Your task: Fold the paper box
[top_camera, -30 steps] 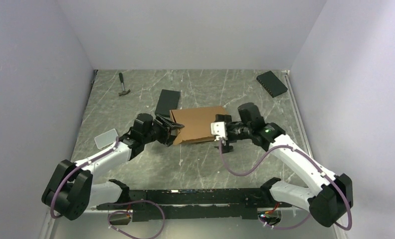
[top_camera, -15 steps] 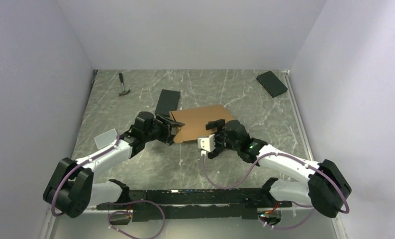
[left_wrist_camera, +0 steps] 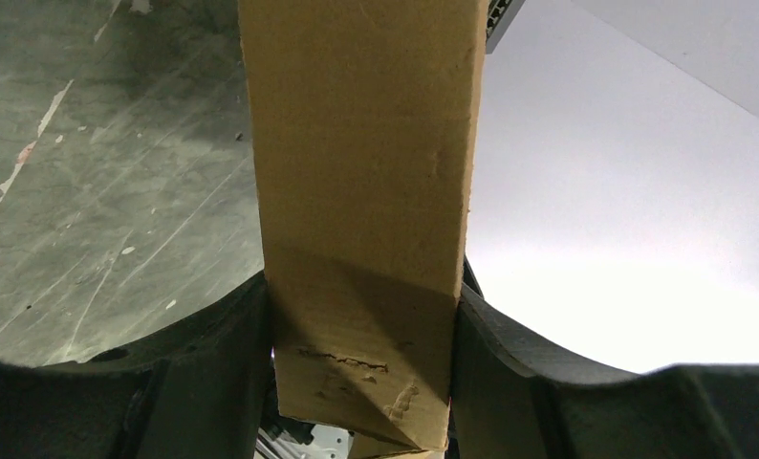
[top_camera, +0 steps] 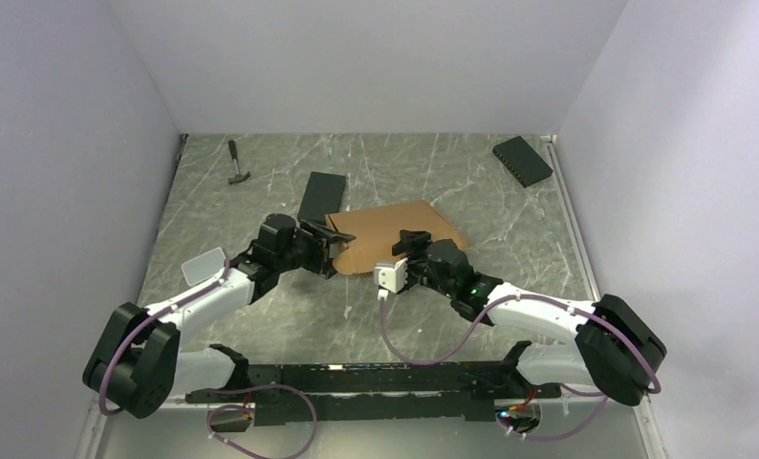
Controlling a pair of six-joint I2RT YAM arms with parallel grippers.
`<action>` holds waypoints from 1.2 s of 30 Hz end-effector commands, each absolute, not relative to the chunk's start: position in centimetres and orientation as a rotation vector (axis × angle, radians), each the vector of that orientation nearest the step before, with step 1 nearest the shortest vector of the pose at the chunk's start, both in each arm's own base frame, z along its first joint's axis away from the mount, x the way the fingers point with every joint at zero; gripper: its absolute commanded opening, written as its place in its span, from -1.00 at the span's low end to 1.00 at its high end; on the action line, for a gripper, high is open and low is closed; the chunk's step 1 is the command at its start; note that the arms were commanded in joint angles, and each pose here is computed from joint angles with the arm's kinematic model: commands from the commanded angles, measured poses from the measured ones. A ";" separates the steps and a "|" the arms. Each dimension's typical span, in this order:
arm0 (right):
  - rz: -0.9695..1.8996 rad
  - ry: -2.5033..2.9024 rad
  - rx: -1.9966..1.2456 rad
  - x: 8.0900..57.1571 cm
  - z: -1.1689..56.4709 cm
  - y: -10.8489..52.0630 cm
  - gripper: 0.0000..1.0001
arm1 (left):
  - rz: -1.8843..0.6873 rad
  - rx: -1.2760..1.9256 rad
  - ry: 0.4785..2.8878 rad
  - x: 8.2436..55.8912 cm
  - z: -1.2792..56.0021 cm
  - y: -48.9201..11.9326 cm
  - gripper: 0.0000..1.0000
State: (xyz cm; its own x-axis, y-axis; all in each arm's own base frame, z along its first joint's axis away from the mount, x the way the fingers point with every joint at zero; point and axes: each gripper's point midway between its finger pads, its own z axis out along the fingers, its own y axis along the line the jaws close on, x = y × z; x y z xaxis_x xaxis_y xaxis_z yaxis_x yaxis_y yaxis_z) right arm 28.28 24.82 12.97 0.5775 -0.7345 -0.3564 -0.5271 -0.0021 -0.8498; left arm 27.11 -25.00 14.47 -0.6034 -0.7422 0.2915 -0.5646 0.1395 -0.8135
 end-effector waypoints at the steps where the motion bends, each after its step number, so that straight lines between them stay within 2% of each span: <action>1: -0.223 1.075 -1.573 29.0 15.4 25.4 0.22 | -1.657 -1.174 2.116 27.5 19.2 -26.0 0.05; 4: -0.170 1.109 -1.577 28.8 15.3 25.6 0.09 | -1.656 -1.158 2.105 27.3 19.5 -25.8 0.29; 8: -0.099 1.154 -1.557 28.6 15.8 25.5 0.03 | -1.629 -1.101 2.080 27.0 20.4 -25.2 0.64; 14: 0.046 1.244 -1.429 28.9 19.1 24.9 -0.03 | -1.442 -0.950 2.071 26.3 22.4 -22.8 0.98; 20: 0.245 1.362 -1.294 28.9 23.3 24.1 -0.06 | -1.212 -0.655 1.994 24.4 24.9 -19.1 0.99; 24: 0.383 1.441 -1.218 28.8 25.7 23.6 -0.06 | -1.179 -0.537 1.865 22.4 26.2 -17.1 0.99; 28: 0.550 1.579 -1.101 29.3 27.4 23.0 -0.07 | -1.177 -0.505 1.827 21.2 25.2 -16.3 0.99; 36: 1.235 1.901 -0.651 30.5 27.2 21.8 -0.09 | -1.181 -0.410 1.886 19.9 23.1 -16.9 0.99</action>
State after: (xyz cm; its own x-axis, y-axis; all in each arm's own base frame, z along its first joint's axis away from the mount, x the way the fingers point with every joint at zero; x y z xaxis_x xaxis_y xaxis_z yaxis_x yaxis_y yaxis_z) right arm 32.04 20.52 25.43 -0.2820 -0.2437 -0.9279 -0.8272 0.5517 0.1065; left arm 20.33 -16.78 23.03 -0.5790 -0.6911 -0.4327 0.0972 0.4684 -0.8782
